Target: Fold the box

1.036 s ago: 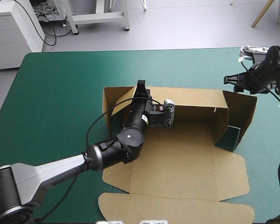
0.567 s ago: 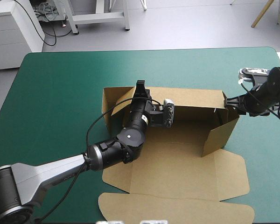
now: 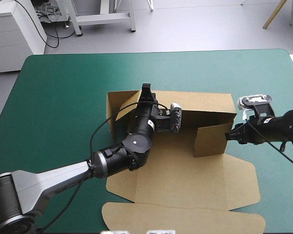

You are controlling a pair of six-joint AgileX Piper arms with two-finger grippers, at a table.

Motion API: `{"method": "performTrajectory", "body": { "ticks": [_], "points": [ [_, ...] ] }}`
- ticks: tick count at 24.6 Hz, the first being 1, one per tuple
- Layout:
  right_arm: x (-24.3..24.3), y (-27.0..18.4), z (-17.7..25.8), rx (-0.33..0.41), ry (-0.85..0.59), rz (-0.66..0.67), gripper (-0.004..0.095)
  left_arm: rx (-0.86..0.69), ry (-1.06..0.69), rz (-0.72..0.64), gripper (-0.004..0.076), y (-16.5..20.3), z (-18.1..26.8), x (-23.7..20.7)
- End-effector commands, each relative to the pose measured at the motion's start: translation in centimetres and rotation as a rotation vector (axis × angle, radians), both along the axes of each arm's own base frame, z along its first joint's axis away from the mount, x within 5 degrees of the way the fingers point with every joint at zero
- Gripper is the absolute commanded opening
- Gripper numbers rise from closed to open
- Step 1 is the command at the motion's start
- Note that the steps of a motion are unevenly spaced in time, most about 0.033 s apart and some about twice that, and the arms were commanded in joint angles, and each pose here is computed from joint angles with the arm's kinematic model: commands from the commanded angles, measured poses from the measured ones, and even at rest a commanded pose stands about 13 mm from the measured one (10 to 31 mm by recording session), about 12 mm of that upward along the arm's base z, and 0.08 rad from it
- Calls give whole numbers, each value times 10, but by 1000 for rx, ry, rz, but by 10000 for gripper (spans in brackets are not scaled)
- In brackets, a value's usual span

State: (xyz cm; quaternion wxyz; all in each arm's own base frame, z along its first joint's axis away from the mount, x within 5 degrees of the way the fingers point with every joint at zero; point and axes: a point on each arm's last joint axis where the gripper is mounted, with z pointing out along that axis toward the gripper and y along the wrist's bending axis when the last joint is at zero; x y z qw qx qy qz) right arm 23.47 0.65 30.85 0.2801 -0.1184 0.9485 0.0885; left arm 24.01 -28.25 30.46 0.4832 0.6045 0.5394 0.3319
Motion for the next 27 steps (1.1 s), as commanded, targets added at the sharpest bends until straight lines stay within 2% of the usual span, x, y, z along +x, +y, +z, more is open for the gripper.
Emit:
{"method": "performTrajectory", "body": {
  "ticks": [1,5,7,10,21,27],
  "points": [
    [-5,1,1,-29,-88,78,427,-17,-82,-15,-10,4,27,-4],
    [-2,2,3,-111,-168,213,427,26,-93,-27,-10,4,27,-4],
    [-1,5,4,-108,-199,265,427,27,-93,-26,-10,4,27,-4],
    [-6,6,2,-125,-158,331,427,26,-93,-27,-10,4,27,-4],
    [-10,3,-2,-177,-104,371,427,76,-87,-37,-10,-1,17,-1],
    [-5,5,2,-144,-170,327,427,78,-86,-35,-10,-1,17,-1]
  ]
}}
